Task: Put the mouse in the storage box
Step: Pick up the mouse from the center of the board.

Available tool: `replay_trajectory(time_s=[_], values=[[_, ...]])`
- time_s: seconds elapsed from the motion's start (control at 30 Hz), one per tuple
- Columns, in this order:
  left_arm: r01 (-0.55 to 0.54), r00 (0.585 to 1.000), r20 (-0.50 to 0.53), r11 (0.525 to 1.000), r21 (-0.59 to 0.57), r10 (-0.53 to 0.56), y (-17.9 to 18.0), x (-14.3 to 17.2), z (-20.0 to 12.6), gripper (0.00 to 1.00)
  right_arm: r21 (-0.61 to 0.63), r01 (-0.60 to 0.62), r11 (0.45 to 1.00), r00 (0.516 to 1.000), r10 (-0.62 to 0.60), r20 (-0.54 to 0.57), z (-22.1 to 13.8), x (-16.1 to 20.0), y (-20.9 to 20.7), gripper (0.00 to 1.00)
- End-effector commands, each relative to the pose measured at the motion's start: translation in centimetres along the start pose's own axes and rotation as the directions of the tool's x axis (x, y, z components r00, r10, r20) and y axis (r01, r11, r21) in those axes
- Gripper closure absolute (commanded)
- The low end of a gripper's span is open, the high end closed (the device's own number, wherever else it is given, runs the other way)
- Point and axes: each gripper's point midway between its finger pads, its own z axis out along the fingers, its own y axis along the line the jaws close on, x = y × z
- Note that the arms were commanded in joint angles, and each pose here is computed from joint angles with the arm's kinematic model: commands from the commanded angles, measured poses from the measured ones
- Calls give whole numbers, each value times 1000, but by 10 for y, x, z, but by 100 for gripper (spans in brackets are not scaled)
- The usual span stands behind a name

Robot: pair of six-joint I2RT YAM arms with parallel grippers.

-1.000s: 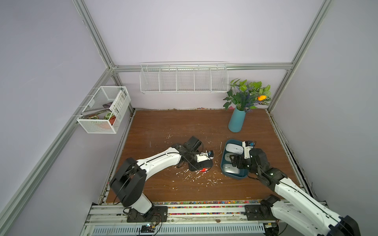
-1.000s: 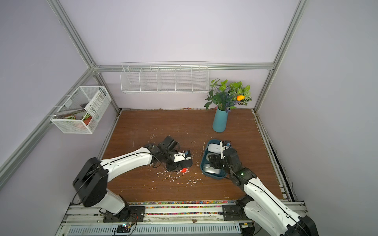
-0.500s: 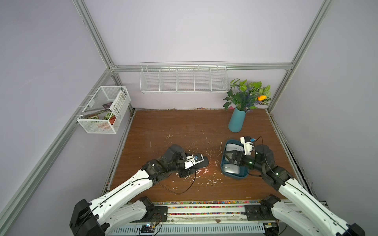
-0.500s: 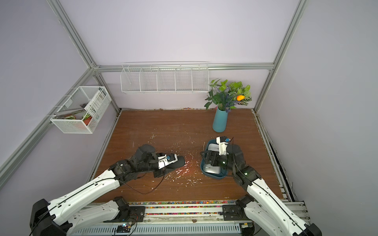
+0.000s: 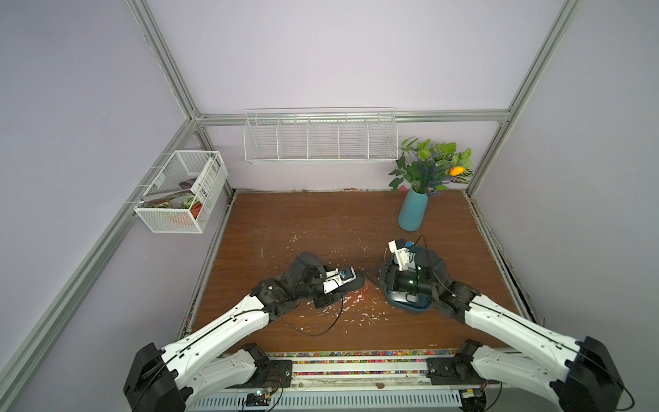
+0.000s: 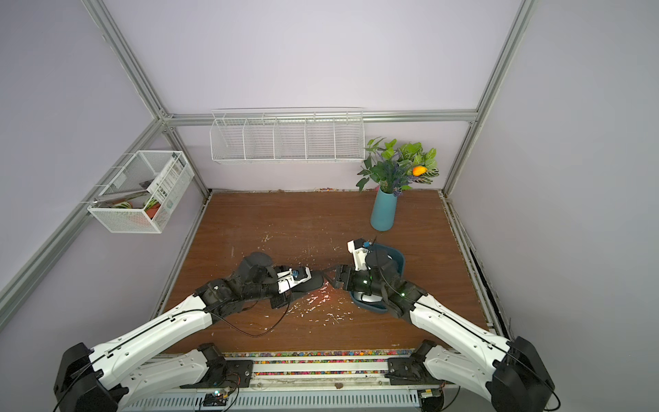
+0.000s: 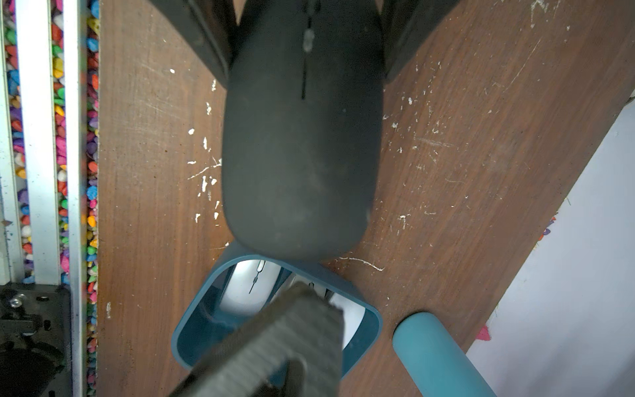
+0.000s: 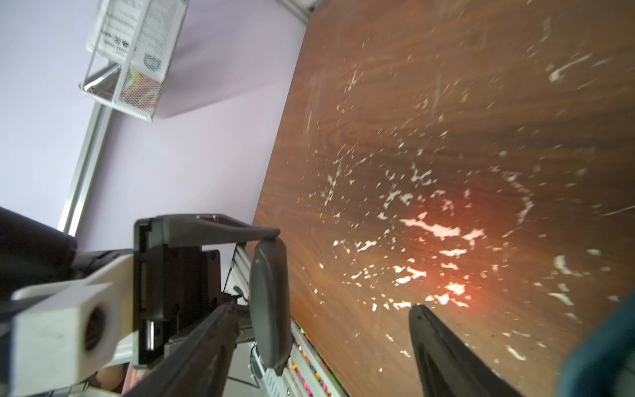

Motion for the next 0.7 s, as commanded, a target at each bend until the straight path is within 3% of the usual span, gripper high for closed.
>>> replay_trajectory(time_s=[0.0, 0.17, 0.4, 0.67], values=[[1, 1000, 29, 1000, -15, -1, 3, -7, -1, 56, -79, 30, 996, 999, -27, 32, 10, -9, 30, 17], [4, 1000, 17, 1000, -16, -3, 3, -4, 1, 56, -96, 49, 994, 998, -52, -33, 33, 8, 41, 23], [6, 1000, 9, 1000, -13, -6, 3, -3, 2, 56, -151, 11, 989, 996, -23, -83, 56, 18, 50, 42], [9, 1000, 2, 1000, -12, -9, 3, -1, 4, 55, -164, -2, 986, 995, -15, -100, 63, 24, 52, 58]])
